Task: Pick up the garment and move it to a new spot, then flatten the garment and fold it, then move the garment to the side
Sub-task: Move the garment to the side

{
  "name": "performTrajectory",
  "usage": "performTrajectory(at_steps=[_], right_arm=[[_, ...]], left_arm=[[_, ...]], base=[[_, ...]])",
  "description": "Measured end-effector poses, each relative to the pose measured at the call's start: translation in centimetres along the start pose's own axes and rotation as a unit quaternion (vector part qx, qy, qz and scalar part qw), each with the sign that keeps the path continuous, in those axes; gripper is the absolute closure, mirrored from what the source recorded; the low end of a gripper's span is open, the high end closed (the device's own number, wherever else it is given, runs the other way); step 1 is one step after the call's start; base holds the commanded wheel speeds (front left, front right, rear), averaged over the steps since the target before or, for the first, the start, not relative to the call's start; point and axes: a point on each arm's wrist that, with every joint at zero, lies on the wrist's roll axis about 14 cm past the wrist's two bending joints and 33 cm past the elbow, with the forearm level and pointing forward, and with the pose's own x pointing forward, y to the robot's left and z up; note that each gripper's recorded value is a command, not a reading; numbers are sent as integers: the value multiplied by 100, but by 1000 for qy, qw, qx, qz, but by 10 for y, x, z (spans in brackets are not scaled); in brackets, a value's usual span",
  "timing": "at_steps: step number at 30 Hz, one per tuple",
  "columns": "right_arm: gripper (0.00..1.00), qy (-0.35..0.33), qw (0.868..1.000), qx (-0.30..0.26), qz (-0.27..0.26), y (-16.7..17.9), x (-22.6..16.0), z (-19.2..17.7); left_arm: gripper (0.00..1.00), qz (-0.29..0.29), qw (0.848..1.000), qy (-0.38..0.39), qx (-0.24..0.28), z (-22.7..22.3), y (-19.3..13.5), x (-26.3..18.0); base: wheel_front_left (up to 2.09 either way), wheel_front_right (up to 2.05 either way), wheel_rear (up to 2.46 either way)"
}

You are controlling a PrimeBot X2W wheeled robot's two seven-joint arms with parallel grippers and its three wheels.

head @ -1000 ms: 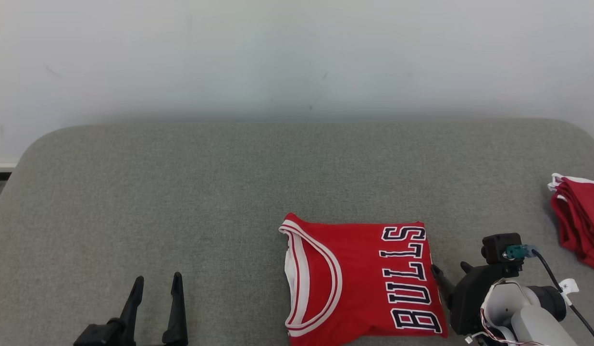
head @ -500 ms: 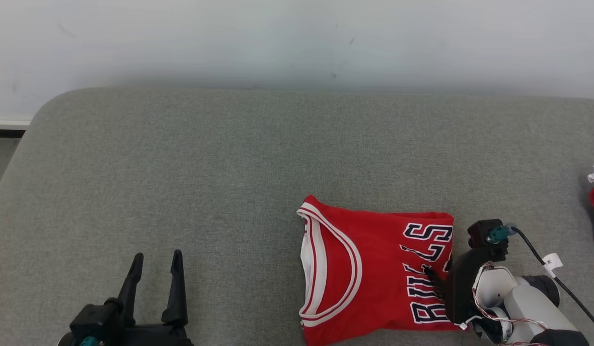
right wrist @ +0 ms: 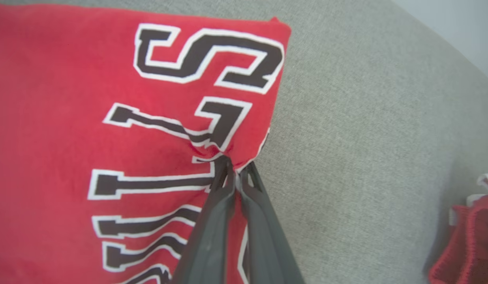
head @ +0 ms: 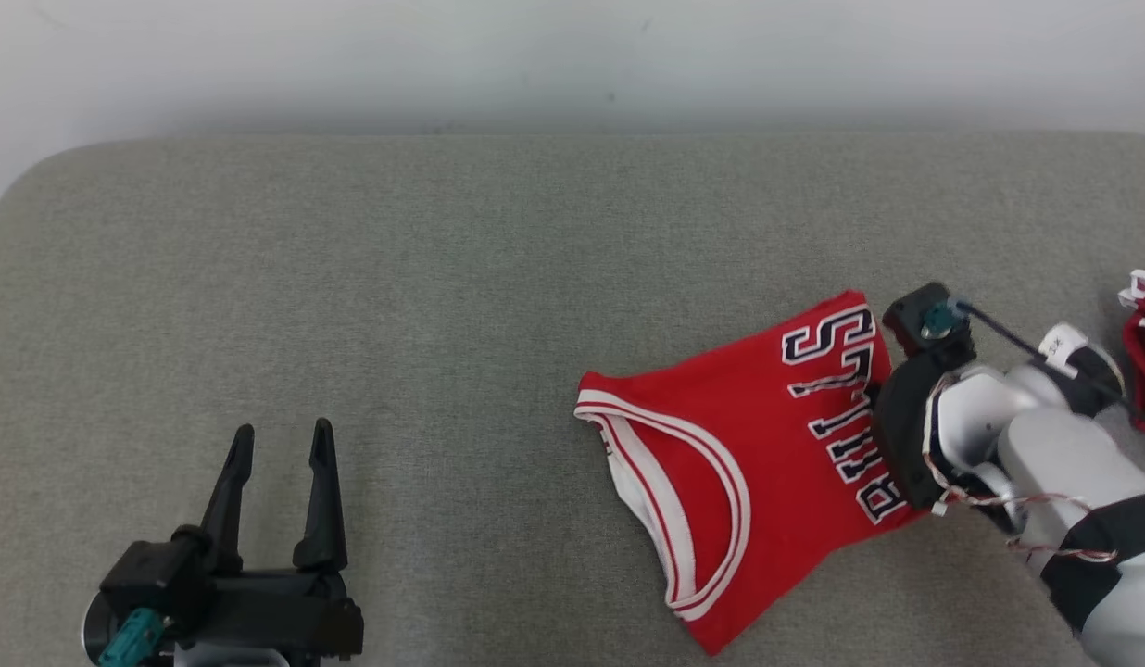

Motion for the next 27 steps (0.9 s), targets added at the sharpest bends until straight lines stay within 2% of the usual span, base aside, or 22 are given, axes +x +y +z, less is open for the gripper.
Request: performTrajectory(at_steps=[3,10,17,22,27], right_arm=[[100,-10,1000,-12,-21,-26,-10,17],[100,-4,996,-19,-83,-88,-43,25],[100,-3,989,-5,-150,-145,-82,19],[100,19,983,-6,-183,-168,-98,8],[100,44,972,-5,-231,-203,-113,-10]], left_arm=[[0,-12,1000,-8,-2,3,-8,11],[0,-51,999,-9,-7,-4,-35,33],[0,-90,996,-12,-15,-13,-65,57],[0,-115,993,-18,-14,-19,-82,75],[0,-138,990,-6,-19,-36,-98,86]], base=[[0,0,0],[0,0,0],[0,0,0],[0,0,0],[0,0,0]])
